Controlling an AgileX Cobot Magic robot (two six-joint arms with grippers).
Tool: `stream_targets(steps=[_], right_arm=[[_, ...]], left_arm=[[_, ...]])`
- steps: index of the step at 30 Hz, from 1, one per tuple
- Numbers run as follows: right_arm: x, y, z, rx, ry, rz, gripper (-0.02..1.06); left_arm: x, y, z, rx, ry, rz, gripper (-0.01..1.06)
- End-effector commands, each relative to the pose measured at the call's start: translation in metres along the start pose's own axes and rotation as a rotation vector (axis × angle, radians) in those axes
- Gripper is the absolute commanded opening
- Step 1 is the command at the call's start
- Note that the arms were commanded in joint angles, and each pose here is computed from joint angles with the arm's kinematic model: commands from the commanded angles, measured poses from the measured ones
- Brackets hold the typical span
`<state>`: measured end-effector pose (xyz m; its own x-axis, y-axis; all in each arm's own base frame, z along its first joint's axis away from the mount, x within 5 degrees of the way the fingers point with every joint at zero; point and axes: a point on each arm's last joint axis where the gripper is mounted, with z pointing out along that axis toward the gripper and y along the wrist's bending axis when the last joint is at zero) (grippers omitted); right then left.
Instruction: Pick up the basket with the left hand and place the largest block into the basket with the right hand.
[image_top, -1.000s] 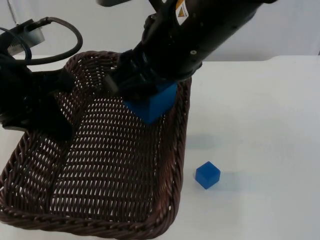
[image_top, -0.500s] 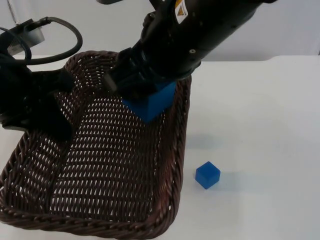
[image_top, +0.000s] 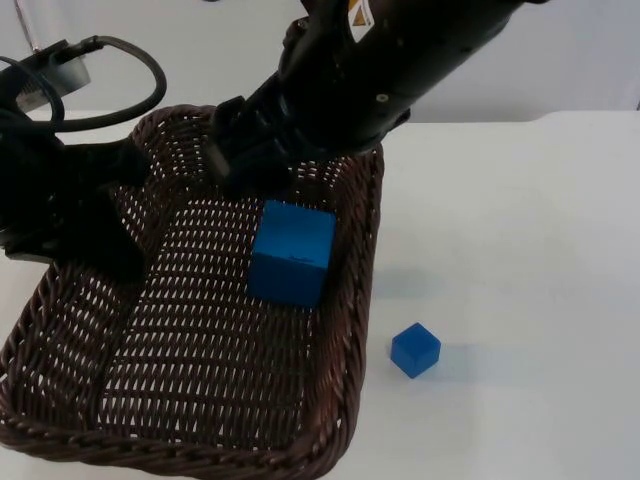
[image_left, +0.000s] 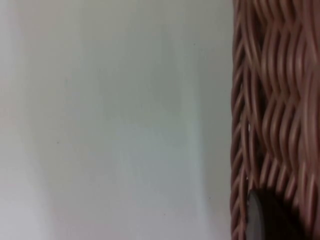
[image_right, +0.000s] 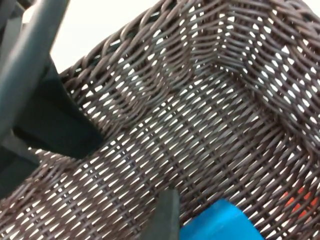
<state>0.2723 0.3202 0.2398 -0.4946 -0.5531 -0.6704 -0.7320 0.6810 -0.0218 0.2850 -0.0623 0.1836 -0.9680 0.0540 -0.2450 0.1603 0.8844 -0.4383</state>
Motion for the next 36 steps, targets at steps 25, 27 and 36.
stream_targets(steps=[25,27,36], right_arm=[[0.011,-0.01,-0.116,0.039,-0.093,-0.027,0.76],[0.022,-0.01,-0.122,0.037,-0.094,-0.024,0.76],[0.044,-0.011,-0.134,0.029,-0.106,0.008,0.76]], left_arm=[[-0.003,-0.005,-0.004,0.013,-0.041,-0.018,0.0],[-0.003,-0.004,-0.004,0.011,-0.045,-0.016,0.0],[-0.004,-0.002,-0.004,-0.011,-0.059,0.003,0.0]])
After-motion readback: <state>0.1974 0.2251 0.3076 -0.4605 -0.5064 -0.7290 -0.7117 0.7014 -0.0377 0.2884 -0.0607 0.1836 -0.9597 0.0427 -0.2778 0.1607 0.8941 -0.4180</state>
